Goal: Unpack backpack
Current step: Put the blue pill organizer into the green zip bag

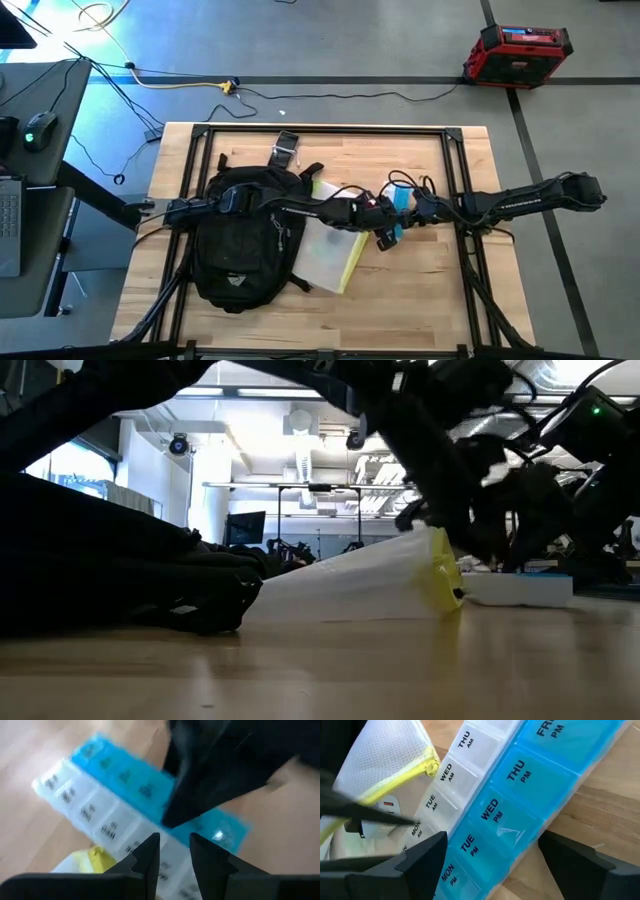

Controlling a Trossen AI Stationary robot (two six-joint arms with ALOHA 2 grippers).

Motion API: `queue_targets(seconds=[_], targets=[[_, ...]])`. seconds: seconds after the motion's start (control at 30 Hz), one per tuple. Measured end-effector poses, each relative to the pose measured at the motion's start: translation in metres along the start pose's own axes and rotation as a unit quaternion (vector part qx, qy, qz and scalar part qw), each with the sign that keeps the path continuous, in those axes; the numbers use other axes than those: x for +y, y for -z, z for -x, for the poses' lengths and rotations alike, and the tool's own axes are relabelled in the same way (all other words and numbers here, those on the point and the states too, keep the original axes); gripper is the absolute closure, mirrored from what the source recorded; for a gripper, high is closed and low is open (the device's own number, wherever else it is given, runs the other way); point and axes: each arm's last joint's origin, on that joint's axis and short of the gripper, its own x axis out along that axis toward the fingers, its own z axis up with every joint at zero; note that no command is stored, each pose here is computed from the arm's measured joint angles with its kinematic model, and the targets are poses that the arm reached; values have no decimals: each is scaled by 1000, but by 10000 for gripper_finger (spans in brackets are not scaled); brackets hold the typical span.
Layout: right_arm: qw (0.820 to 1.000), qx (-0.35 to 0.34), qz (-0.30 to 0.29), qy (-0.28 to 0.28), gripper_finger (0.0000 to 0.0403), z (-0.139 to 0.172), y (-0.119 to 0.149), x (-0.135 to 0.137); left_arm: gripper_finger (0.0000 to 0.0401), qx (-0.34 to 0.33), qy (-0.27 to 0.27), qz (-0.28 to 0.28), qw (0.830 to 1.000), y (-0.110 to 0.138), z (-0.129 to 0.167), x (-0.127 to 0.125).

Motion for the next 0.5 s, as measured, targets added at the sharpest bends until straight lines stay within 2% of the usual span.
queue_targets(seconds=[0.13, 0.3, 0.5], targets=[[1000, 1, 12, 1, 96, 0, 0, 0, 314, -5, -6, 12, 1000, -4, 7, -3], [1000, 2, 13, 2, 96, 0, 0, 0, 314, 47, -67, 43, 996, 15, -5, 15], [1000, -1, 15, -5, 96, 0, 0, 1, 314, 58, -78, 79, 992, 26, -20, 26]])
